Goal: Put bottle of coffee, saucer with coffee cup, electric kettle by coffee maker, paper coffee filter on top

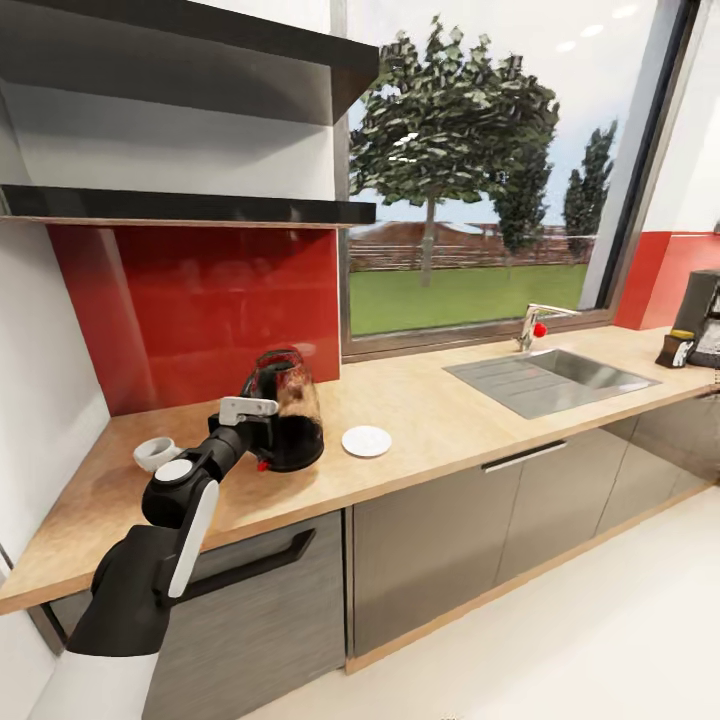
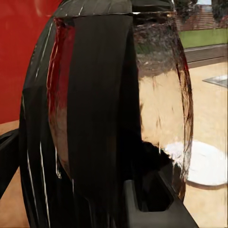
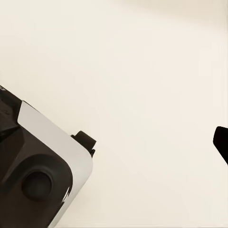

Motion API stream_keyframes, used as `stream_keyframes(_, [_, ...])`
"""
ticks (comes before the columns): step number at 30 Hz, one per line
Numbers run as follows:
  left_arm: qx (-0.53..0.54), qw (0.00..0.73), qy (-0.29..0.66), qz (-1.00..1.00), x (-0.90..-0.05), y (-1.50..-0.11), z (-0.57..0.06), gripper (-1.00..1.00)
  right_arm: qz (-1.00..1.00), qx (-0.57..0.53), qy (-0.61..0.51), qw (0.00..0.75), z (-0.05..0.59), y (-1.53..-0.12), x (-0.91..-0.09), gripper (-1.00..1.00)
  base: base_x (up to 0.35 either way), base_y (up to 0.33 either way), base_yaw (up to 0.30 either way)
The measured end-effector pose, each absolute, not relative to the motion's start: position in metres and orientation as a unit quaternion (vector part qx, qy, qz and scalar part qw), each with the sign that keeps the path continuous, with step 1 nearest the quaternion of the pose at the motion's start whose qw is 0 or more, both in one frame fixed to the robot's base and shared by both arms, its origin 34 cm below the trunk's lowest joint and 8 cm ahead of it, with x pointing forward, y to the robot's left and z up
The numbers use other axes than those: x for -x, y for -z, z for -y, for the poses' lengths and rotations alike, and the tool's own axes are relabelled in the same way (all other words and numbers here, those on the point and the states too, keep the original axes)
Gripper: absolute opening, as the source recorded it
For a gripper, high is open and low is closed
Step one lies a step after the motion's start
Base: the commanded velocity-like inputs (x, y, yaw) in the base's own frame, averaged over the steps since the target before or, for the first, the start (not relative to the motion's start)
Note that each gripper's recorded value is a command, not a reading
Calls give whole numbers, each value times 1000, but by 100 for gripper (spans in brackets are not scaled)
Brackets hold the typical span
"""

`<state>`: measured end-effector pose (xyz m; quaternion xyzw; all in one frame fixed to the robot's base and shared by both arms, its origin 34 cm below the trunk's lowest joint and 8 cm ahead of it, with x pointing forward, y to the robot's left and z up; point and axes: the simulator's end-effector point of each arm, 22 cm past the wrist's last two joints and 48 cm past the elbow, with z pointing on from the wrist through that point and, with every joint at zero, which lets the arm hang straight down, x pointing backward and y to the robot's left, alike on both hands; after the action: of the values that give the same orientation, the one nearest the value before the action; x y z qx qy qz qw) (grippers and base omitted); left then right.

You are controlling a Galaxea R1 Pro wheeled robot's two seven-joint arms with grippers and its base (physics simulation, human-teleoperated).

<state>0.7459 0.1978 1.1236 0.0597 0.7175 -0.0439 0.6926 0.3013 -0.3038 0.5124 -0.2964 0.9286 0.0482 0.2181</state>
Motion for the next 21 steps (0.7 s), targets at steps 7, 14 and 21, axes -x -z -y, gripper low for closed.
stream_keyframes(7, [-58, 693, 52, -717, -745, -1125, -191, -100, -929, 296, -48, 218, 304, -512, -302, 100, 3, -1, -276])
stream_keyframes(14, [-56, 694, 59, -716, -745, -1126, -185, -100, -929, 296, -48, 218, 304, -512, -302, 100, 0, 0, -282])
stream_keyframes(21, [-52, 696, 80, -712, -742, -1131, -167, -100, -929, 296, -48, 218, 304, -513, -301, 100, 129, -16, -216])
